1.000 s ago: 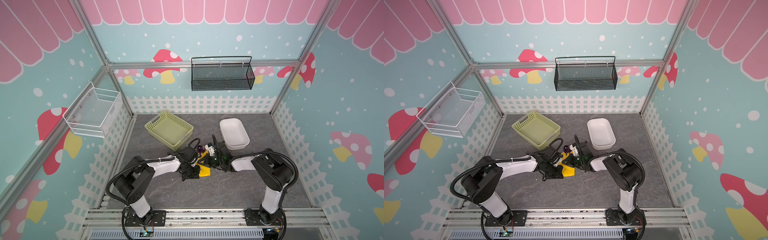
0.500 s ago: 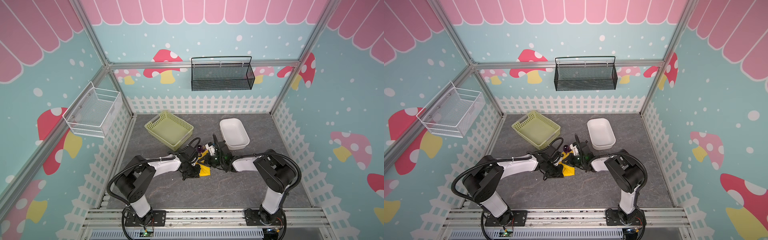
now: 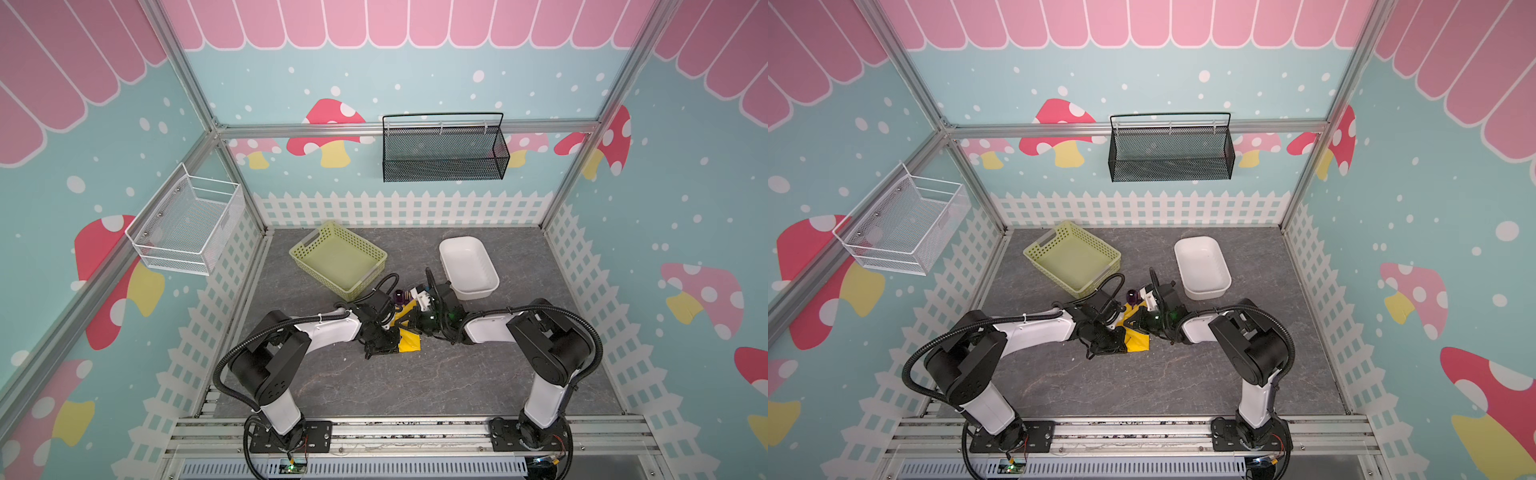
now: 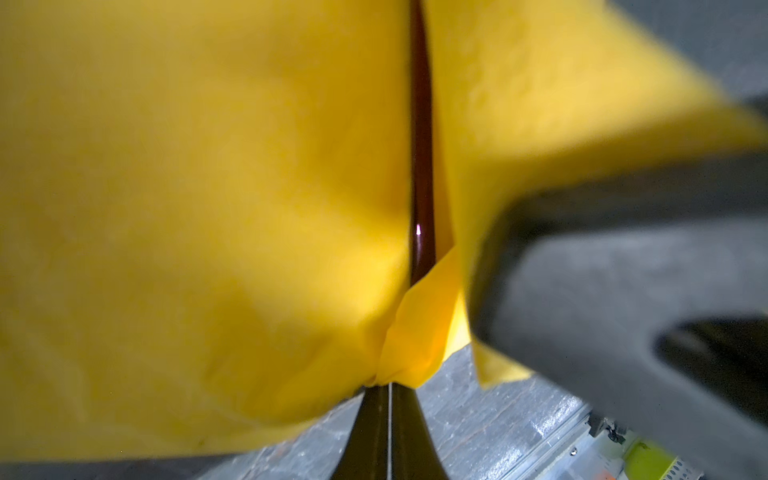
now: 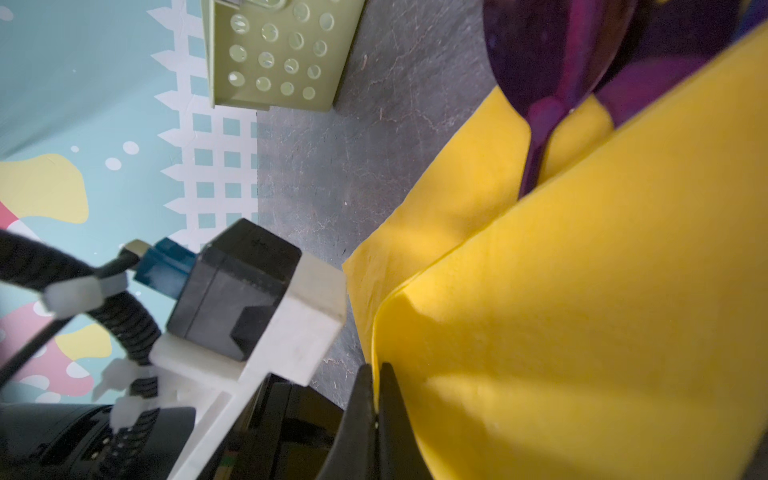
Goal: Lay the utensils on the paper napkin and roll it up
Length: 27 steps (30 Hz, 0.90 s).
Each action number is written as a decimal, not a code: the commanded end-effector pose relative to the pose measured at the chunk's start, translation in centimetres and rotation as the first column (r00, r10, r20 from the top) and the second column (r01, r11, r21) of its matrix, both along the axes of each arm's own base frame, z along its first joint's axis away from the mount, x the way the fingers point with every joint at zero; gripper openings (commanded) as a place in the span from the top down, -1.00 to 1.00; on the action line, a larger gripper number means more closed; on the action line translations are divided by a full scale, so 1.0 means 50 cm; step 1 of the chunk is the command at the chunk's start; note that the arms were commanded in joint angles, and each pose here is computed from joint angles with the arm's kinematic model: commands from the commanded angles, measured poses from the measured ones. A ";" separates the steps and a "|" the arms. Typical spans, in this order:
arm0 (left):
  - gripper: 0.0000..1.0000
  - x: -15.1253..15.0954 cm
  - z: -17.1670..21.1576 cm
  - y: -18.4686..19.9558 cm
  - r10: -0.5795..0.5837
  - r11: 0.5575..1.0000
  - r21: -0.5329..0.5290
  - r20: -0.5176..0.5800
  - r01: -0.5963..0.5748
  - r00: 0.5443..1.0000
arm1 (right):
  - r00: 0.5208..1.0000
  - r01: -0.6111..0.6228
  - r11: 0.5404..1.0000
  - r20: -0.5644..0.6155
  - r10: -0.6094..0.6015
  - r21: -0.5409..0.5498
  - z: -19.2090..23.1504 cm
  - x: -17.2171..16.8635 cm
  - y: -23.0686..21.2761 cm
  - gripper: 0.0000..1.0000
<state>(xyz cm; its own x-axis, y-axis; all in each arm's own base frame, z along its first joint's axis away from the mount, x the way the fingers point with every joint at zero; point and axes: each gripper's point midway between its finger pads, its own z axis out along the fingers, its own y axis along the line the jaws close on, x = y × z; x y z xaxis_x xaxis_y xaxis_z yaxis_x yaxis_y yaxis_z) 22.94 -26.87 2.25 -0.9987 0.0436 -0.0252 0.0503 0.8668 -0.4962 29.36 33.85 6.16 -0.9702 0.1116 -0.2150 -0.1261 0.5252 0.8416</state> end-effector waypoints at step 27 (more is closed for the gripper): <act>0.85 0.027 -0.009 0.000 0.062 0.998 -0.002 0.002 -0.062 0.998 | 1.000 -0.025 1.000 -0.011 0.025 0.014 -0.002 -0.013 0.014 0.94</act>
<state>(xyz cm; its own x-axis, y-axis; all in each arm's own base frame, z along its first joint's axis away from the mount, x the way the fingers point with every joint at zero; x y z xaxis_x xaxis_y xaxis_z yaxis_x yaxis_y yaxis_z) 23.70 -26.96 2.06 -0.9996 0.0119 -0.0273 0.0241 0.8614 -0.5073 29.27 33.87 6.16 -0.9712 0.1094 -0.2116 -0.1245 0.5246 0.8422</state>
